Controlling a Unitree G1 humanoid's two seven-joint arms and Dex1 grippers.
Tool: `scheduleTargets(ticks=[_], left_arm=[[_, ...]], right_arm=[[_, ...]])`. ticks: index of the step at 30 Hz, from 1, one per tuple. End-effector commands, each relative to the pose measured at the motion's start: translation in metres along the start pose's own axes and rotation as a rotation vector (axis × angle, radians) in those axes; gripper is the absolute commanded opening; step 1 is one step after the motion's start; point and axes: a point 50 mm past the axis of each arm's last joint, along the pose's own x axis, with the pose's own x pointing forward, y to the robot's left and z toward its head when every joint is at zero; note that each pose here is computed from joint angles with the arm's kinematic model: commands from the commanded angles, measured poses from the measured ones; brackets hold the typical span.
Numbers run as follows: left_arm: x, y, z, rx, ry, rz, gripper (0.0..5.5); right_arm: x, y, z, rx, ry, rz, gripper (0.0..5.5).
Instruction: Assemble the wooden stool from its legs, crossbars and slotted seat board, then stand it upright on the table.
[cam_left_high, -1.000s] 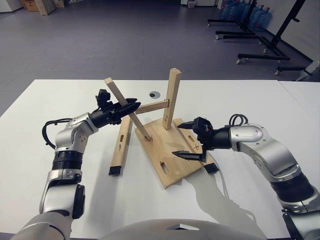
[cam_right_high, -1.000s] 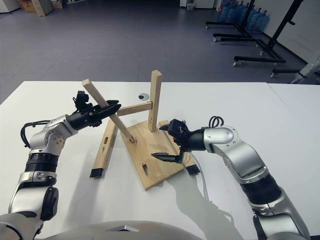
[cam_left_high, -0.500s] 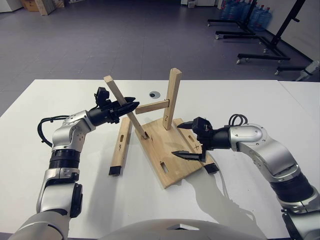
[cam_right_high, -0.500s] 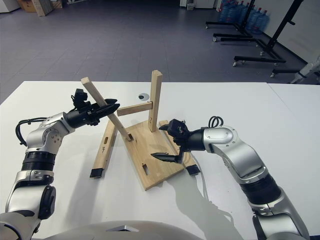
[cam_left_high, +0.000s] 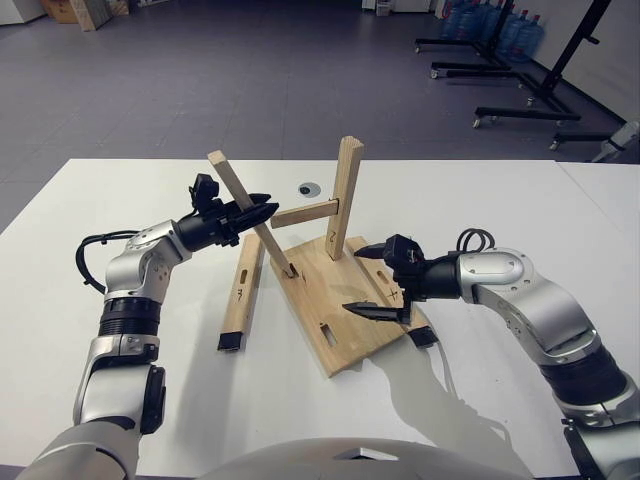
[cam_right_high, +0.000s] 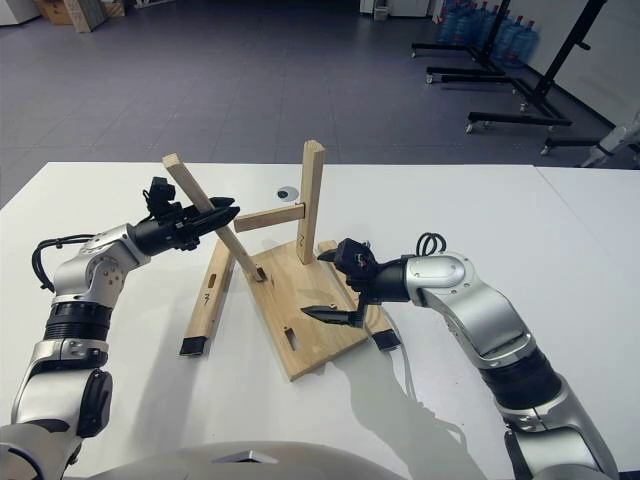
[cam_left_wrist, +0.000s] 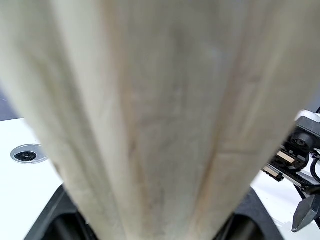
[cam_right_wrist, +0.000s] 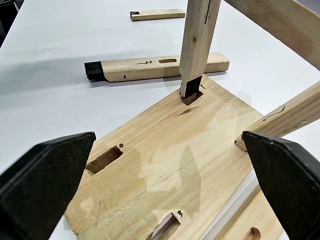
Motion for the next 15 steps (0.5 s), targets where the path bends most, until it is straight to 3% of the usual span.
scheduleTargets(ticks=[1, 15], left_arm=[[0.005, 0.003, 0.010, -0.003, -0.046, 0.004, 2.02], [0.000, 0.004, -0.003, -0.030, -0.013, -0.005, 2.02]], right_arm=[[0.001, 0.002, 0.001, 0.000, -0.001, 0.007, 5.40], [0.001, 0.003, 0.001, 0.001, -0.001, 0.009, 5.40]])
